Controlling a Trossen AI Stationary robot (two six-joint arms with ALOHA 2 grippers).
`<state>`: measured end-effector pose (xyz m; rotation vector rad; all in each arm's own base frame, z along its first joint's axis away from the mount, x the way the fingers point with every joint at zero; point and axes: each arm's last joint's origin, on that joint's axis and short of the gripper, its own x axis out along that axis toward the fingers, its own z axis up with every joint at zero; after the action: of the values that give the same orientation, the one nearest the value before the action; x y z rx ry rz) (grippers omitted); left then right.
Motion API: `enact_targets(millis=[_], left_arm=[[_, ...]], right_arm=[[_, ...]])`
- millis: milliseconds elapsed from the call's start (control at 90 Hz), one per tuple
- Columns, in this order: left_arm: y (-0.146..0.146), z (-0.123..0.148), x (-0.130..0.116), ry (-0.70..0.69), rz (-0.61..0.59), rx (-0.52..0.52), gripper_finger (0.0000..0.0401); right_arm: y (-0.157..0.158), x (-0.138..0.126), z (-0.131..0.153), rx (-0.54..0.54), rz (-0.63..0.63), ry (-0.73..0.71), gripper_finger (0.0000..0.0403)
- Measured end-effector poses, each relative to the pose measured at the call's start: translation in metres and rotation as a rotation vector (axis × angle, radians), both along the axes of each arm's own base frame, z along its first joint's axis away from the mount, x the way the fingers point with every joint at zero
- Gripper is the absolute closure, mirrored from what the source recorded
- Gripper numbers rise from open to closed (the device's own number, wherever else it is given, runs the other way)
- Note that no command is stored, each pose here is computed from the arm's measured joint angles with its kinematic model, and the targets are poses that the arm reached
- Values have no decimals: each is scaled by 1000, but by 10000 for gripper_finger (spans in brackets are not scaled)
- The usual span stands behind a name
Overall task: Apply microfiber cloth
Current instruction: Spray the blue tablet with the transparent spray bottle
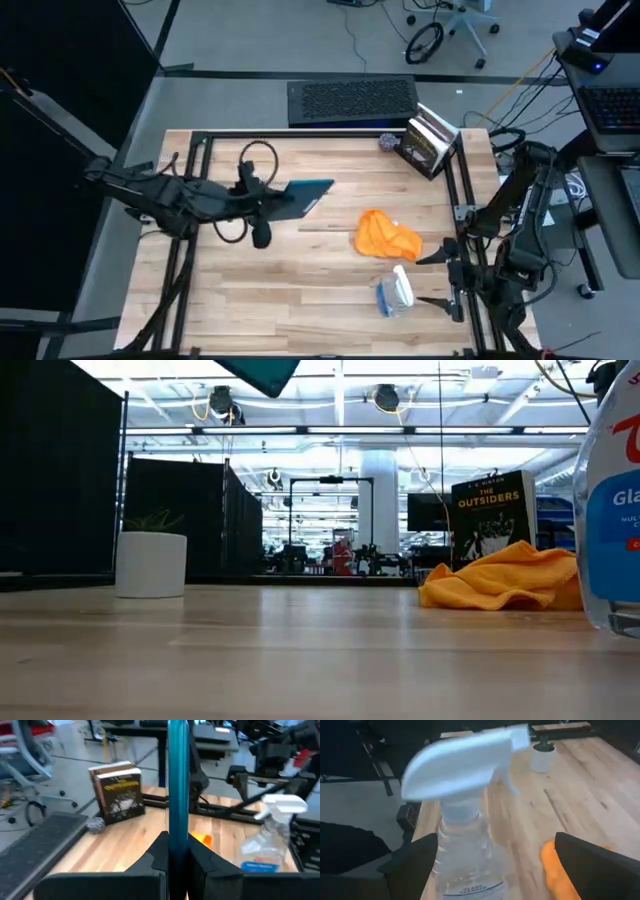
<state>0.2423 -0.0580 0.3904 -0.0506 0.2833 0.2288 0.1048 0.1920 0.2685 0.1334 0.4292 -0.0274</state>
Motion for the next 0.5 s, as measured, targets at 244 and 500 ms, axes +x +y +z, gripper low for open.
enact_targets(millis=[244,500], left_arm=[[1,-16,27,36,-47,-22,393],[4,-30,44,80,-49,-29,393]], right_arm=[[5,10,-2,-47,47,-88,19],[-2,22,0,-128,23,-90,19]])
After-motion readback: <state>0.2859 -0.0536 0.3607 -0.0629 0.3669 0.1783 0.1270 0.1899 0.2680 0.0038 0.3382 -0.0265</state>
